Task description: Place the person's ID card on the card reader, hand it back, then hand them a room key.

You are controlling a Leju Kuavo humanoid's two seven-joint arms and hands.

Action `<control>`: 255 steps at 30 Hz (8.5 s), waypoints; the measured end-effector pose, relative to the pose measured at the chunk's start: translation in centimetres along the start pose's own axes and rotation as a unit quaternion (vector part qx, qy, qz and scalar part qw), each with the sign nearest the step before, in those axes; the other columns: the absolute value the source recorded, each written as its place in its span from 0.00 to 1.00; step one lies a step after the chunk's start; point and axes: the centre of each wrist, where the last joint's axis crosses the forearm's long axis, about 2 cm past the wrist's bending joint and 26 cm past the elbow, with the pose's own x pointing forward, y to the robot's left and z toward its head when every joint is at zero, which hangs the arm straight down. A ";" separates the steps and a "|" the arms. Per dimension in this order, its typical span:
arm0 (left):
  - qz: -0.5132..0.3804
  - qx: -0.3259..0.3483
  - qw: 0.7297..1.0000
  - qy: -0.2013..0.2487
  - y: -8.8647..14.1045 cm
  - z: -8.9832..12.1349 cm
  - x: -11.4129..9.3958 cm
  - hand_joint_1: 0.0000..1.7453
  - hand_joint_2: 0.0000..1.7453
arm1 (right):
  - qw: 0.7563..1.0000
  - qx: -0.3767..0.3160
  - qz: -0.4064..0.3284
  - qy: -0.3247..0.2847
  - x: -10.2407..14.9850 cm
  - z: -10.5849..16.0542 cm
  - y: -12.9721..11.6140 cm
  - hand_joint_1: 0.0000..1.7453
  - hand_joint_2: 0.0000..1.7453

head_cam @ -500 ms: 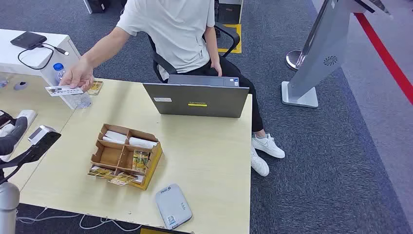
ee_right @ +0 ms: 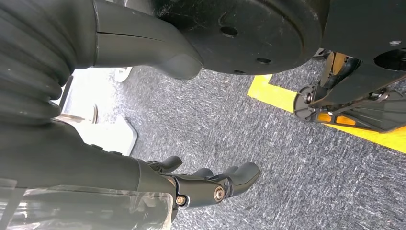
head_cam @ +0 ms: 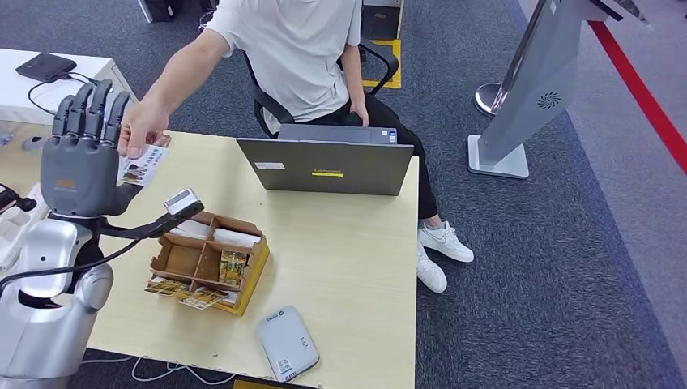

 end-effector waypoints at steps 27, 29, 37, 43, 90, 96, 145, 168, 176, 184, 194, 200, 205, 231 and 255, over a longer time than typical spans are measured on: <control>-0.114 -0.001 0.986 -0.119 0.9 -5.7 8.1 1.00 1.00 | 1.000 -0.008 0.024 0.001 0.4 0.0 0.0 0.00 1.00; -0.113 -0.003 0.986 -0.123 0.8 -5.7 8.2 1.00 1.00 | 1.000 -0.009 0.023 0.001 0.4 0.0 -0.1 0.00 1.00; -0.114 -0.005 0.986 -0.123 0.6 -5.6 8.1 1.00 1.00 | 1.000 -0.010 0.022 0.002 0.4 0.0 0.0 0.00 1.00; -0.114 -0.007 0.986 -0.124 0.6 -5.6 8.1 1.00 1.00 | 1.000 -0.011 0.022 0.002 0.4 0.0 0.0 0.00 1.00; 0.128 -0.144 0.964 -0.183 0.4 11.3 21.8 1.00 1.00 | 0.997 -0.024 -0.076 0.013 -0.3 0.1 0.3 0.00 1.00; 0.120 -0.196 0.960 -0.161 0.1 11.9 22.1 1.00 1.00 | 0.996 -0.024 -0.086 0.015 -0.4 0.1 0.3 0.00 1.00; 0.026 -0.240 0.970 -0.020 -4.5 7.2 15.4 1.00 1.00 | 0.997 -0.019 -0.066 0.020 -0.4 0.1 0.3 0.00 1.00; -0.212 -0.109 0.965 0.107 2.7 -6.3 -5.3 1.00 1.00 | 1.000 -0.007 -0.020 0.012 0.2 0.0 0.3 0.00 1.00; -0.242 -0.149 0.949 0.138 1.2 -5.4 -9.0 1.00 1.00 | 1.000 -0.004 -0.018 0.016 0.3 0.0 0.3 0.00 1.00; -0.246 -0.164 0.945 0.142 0.7 -4.9 -9.5 0.00 1.00 | 1.000 0.008 -0.017 0.013 0.2 0.0 -0.1 0.00 1.00; -0.239 -0.168 0.947 0.136 0.1 -4.2 -8.9 0.00 1.00 | 1.000 0.008 -0.018 0.010 0.2 0.0 -0.2 0.00 1.00; -0.192 -0.167 0.964 0.079 -0.8 -2.5 -4.6 0.00 1.00 | 0.999 -0.009 -0.035 0.017 0.2 0.0 0.1 0.00 1.00; -0.109 -0.165 0.980 0.023 -1.3 1.8 2.9 0.00 1.00 | 0.998 -0.018 -0.064 0.023 0.1 0.0 0.3 0.00 1.00; 0.019 -0.158 0.986 -0.054 1.1 12.2 11.8 0.00 1.00 | 0.993 -0.016 -0.118 0.025 -0.6 0.1 0.1 0.00 1.00; 0.071 -0.249 0.964 -0.054 0.8 21.2 14.5 0.00 1.00 | 0.988 -0.023 -0.150 0.025 -0.9 0.1 0.0 0.00 1.00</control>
